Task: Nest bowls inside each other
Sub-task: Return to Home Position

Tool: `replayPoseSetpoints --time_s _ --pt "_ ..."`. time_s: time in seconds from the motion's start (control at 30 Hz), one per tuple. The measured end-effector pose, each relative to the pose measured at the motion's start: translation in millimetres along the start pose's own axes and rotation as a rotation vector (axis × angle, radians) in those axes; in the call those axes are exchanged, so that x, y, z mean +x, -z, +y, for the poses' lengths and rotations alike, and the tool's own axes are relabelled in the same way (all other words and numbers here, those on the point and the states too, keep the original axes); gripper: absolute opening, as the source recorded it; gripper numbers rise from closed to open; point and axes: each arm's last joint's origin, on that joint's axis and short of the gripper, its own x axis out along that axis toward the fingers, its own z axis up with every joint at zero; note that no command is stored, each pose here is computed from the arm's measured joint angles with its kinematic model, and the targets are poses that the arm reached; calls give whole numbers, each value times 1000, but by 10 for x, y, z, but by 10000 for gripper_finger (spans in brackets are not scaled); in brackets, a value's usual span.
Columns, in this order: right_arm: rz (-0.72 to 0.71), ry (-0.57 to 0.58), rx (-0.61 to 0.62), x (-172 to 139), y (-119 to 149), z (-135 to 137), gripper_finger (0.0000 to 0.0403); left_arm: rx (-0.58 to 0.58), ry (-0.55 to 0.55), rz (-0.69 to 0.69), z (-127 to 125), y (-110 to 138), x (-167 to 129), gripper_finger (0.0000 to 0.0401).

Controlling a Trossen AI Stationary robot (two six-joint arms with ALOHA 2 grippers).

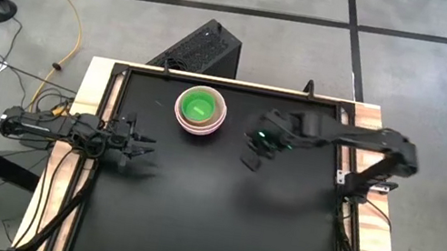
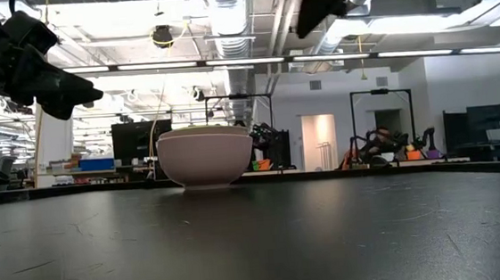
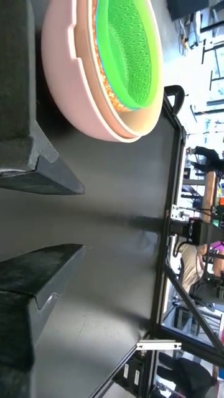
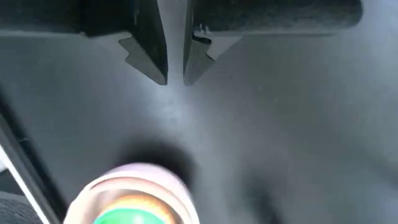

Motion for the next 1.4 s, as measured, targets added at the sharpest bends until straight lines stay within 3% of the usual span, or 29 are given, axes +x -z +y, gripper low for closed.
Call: replayPoseSetpoints --time_s 0.17,0.33,0.57,0.9,1.4 --pt "-136 -141 -45 -10 535 107 69 -16 -1 0 1 0 0 128" --pt "-459 -309 -156 67 851 266 54 -16 -40 -6 11 -3 0 128" --pt "-768 -357 -300 214 1241 212 19 4 -77 -13 22 -6 -1 128" --pt "-717 -400 -252 329 1726 -131 12 10 -78 -13 22 -6 -1 128" --pt "-797 -365 -161 531 2464 -497 13 11 -78 -13 22 -7 -1 128"
